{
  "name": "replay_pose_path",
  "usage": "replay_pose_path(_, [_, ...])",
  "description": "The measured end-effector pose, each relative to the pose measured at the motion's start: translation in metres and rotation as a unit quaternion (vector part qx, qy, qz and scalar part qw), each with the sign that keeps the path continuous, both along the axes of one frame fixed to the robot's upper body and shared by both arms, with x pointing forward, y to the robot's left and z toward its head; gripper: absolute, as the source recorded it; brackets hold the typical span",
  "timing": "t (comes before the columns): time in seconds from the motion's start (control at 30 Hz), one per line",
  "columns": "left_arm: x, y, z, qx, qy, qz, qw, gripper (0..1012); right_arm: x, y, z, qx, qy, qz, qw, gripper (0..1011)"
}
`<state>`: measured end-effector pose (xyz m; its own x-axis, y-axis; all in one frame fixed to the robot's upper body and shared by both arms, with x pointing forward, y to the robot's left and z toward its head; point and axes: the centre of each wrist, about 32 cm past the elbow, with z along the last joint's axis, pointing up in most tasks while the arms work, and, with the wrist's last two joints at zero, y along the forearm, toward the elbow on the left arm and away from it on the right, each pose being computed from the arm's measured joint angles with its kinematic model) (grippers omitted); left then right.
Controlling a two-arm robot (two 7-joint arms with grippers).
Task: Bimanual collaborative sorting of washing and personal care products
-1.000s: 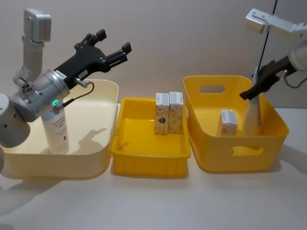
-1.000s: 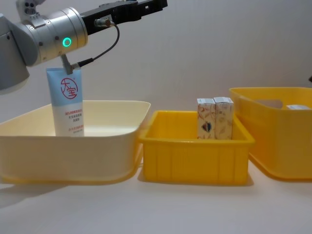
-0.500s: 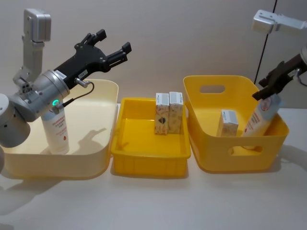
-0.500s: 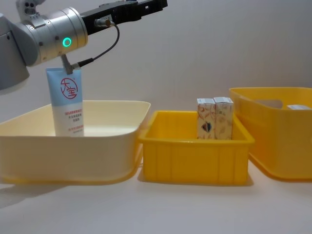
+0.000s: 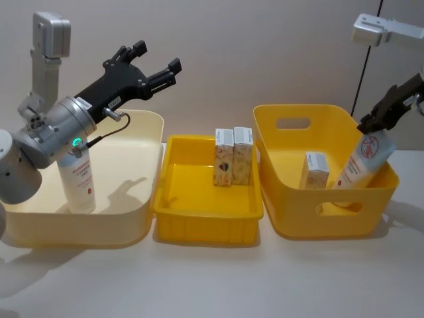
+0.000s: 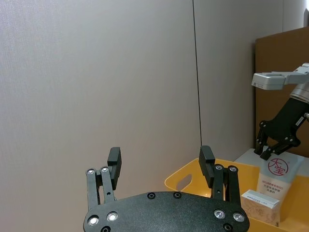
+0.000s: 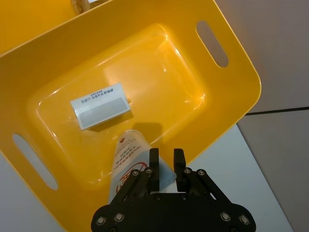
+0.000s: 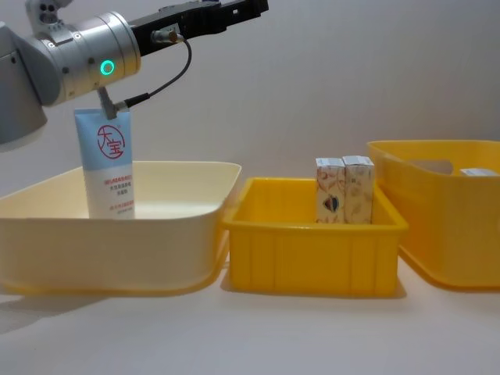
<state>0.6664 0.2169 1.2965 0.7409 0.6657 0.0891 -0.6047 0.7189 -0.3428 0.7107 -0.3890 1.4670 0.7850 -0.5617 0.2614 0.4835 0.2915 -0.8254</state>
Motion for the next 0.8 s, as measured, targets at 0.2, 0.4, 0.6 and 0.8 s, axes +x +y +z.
replay_pose_path(0.2, [0.0000, 0.0000, 0.0000, 0.000, 0.000, 0.000, 1.0000, 1002, -0.001, -0.002, 0.002, 0.001, -0.002, -0.002, 1.0000, 151])
replay_pose_path(0.4, [0.0000, 0.0000, 0.0000, 0.000, 0.000, 0.000, 1.0000, 1001, -0.006, -0.008, 0.005, 0.022, -0.026, -0.021, 0.9992, 84])
replay_pose_path(0.6, [0.0000, 0.0000, 0.0000, 0.000, 0.000, 0.000, 1.0000, 1002, -0.009, -0.012, 0.005, 0.037, -0.041, -0.034, 0.9979, 0])
replay_pose_path(0.8, [0.0000, 0.0000, 0.0000, 0.000, 0.000, 0.000, 1.0000, 1001, -0.009, -0.013, 0.005, 0.036, -0.036, -0.034, 0.9982, 0])
